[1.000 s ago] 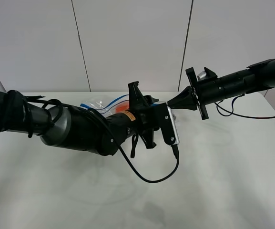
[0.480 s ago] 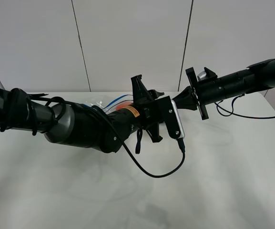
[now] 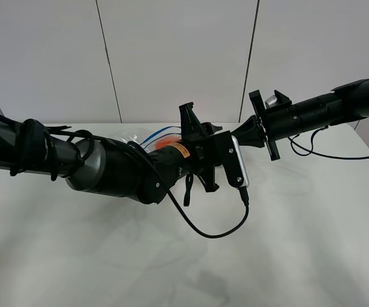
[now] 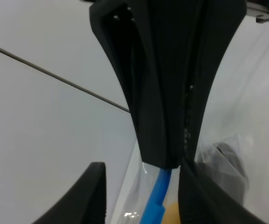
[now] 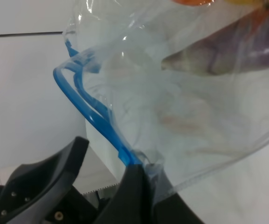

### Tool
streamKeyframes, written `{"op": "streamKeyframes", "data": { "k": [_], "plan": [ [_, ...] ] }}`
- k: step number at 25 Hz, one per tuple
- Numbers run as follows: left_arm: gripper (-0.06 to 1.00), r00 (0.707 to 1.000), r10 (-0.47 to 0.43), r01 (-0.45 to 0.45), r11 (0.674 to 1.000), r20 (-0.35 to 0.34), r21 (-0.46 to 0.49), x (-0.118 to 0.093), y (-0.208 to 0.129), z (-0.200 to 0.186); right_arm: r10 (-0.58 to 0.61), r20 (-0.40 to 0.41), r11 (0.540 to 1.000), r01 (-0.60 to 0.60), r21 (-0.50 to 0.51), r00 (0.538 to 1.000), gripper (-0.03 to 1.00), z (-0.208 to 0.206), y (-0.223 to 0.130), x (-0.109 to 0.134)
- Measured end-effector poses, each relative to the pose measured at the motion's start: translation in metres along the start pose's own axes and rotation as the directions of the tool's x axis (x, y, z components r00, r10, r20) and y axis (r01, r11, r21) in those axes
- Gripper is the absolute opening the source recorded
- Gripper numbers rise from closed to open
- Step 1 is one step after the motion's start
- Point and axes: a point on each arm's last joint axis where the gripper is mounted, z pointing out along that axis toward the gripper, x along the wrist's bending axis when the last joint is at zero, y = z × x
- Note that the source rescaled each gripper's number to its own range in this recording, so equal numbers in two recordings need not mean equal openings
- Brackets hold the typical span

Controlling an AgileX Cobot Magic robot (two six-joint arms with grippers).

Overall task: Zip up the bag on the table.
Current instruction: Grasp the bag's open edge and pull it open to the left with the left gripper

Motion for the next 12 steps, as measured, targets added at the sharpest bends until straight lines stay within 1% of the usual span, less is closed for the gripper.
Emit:
{"op": "streamKeyframes", "data": {
  "k": [5,12],
  "plan": [
    [0.44,1.0,0.011,-0.011,0.999,-0.004,0.032,0.006,-0.012,0.002,0.001,-0.004,1.0,-0.001,0.001,1.0,0.0,0.0,0.0,0.0],
    [0.44,1.0,0.013,-0.013,0.999,0.0,0.036,0.007,-0.014,0.002,0.002,-0.005,1.0,-0.002,0.001,1.0,0.0,0.0,0.0,0.0]
  ]
}}
